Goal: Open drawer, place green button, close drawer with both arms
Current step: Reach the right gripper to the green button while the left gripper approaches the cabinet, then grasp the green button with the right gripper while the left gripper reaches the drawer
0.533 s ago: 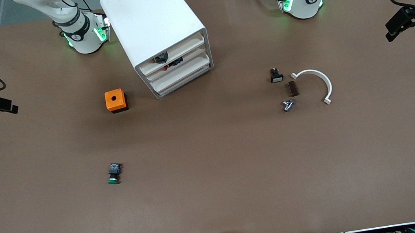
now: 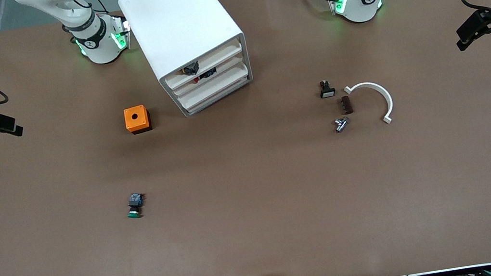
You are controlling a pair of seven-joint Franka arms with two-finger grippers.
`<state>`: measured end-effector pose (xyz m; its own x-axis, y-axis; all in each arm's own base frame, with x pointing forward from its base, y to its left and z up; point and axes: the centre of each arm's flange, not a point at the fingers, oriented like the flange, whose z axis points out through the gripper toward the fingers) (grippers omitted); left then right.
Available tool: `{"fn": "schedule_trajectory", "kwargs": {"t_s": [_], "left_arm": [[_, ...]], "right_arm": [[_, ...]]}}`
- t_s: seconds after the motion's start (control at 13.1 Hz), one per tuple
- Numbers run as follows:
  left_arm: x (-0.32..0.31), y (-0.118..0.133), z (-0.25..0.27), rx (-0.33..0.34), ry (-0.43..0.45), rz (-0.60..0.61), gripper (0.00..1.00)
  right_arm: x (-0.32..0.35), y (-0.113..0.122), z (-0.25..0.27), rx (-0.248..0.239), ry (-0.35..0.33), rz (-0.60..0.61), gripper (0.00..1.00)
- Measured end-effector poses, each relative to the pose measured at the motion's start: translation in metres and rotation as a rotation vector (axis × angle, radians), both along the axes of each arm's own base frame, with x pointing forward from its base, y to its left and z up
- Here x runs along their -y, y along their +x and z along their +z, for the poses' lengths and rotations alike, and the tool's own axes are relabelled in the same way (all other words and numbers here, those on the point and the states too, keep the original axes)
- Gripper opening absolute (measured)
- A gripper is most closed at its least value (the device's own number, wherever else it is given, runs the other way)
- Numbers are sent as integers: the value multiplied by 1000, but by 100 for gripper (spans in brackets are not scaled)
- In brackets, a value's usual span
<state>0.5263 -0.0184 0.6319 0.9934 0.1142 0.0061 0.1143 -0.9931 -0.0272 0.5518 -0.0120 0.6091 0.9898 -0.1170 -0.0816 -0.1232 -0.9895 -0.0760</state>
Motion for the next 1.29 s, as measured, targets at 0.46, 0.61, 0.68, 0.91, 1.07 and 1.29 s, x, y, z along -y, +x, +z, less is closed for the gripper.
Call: {"fn": "schedule_trajectory", "kwargs": {"t_s": [0.46, 0.61, 0.68, 0.91, 1.07, 1.29], "left_arm": [[13, 63, -101, -171, -21, 1, 100], [27, 85, -147, -234, -18, 68, 100], [41, 94, -169, -261, -12, 109, 100], [101, 114, -239, -316, 27, 250, 100], [151, 115, -289, -337, 60, 321, 100], [212, 106, -343, -349, 97, 460, 100]], "right_arm": [[-2, 19, -38, -36, 2, 1, 100], [-18, 51, -97, -51, 1, 23, 100], [-29, 66, -128, -60, 0, 35, 100], [-64, 102, -220, -46, 15, 7, 100], [-81, 116, -279, -50, 53, -53, 100], [-92, 128, -352, -32, 55, -125, 100]]}}
